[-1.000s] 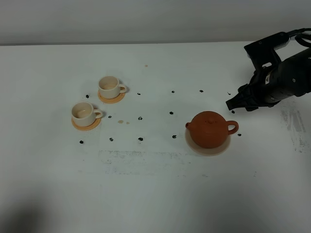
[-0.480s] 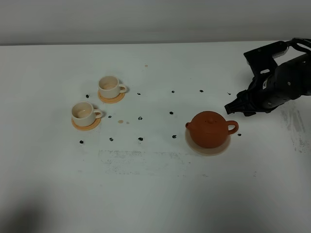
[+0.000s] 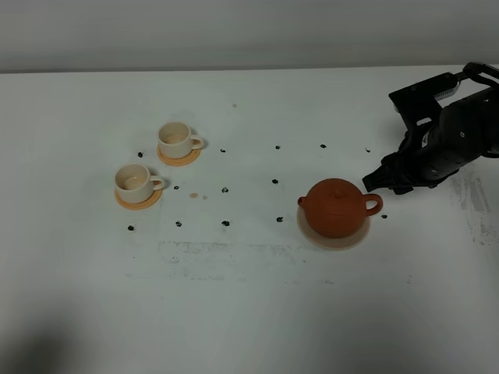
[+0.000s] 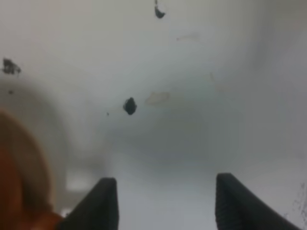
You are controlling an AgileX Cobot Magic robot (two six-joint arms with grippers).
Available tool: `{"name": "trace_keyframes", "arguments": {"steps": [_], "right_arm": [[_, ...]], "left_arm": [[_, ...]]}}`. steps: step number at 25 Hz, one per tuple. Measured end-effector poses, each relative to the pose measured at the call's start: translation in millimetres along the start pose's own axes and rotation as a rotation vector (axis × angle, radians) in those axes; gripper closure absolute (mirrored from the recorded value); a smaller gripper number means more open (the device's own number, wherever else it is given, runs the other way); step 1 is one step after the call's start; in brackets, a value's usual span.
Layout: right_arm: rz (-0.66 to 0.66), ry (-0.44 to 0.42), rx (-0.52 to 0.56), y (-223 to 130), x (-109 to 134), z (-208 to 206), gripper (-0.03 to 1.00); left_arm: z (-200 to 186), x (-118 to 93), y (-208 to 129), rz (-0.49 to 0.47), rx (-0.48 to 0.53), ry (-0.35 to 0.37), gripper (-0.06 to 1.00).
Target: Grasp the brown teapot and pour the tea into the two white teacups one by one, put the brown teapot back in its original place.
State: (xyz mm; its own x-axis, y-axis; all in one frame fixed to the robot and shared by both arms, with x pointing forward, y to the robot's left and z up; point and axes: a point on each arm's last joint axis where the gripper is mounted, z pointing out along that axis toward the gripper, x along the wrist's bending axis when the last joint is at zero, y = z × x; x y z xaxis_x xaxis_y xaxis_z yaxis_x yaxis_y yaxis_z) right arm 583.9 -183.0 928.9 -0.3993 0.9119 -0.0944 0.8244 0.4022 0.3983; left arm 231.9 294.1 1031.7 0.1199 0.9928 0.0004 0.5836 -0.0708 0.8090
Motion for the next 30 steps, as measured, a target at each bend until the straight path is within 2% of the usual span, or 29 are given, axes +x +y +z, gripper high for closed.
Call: {"name": "trace_keyframes", "arguments": {"steps": [16,30], "right_arm": [[-0.169,0.068,0.022,-2,14,0,0.53],[-0.300,0.156,0.101,-10,20,-5,0.53]], "left_arm": [[0,0,0,0.000,0.000,0.000,0.52],[0,0,0,0.000,0.000,0.000,0.52]]}}
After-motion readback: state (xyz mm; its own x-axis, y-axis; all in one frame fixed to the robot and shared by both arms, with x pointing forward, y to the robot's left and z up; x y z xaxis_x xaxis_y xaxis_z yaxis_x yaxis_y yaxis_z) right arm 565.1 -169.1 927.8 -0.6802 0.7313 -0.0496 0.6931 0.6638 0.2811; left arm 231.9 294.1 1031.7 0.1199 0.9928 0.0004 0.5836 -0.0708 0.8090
